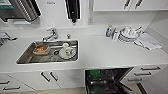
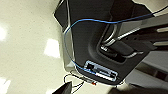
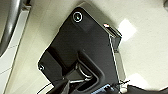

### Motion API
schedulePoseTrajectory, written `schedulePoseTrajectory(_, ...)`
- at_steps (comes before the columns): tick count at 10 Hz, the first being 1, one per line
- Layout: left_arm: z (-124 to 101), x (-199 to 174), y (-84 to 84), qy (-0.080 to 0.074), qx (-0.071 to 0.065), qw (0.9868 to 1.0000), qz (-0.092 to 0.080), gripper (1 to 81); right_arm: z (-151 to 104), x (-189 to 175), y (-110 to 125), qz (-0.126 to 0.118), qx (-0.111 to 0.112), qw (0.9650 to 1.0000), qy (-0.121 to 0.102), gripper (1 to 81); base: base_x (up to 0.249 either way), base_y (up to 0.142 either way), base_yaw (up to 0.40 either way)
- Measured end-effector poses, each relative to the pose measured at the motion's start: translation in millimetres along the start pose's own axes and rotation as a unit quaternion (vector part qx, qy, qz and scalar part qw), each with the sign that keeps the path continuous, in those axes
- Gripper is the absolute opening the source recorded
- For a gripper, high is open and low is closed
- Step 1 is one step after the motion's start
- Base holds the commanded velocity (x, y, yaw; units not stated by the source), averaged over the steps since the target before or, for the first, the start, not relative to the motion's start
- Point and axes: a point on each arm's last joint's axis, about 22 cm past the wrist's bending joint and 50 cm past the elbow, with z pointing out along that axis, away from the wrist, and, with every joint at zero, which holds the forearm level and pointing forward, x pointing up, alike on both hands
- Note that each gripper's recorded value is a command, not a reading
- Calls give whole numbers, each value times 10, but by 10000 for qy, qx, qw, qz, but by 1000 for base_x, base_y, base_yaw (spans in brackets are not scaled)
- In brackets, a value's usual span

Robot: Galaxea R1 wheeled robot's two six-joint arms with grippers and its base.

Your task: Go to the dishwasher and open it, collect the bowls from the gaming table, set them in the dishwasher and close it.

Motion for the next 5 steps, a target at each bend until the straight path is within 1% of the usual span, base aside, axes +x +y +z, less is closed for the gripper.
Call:
schedulePoseTrajectory(3,139,289,69,156,-55,9998,81,811,244,254,-119,427,56,9989,195,811,0,0,0)
schedulePoseTrajectory(5,239,441,122,232,-102,9996,120,811,313,528,-108,590,22,9974,411,811,0,0,0)
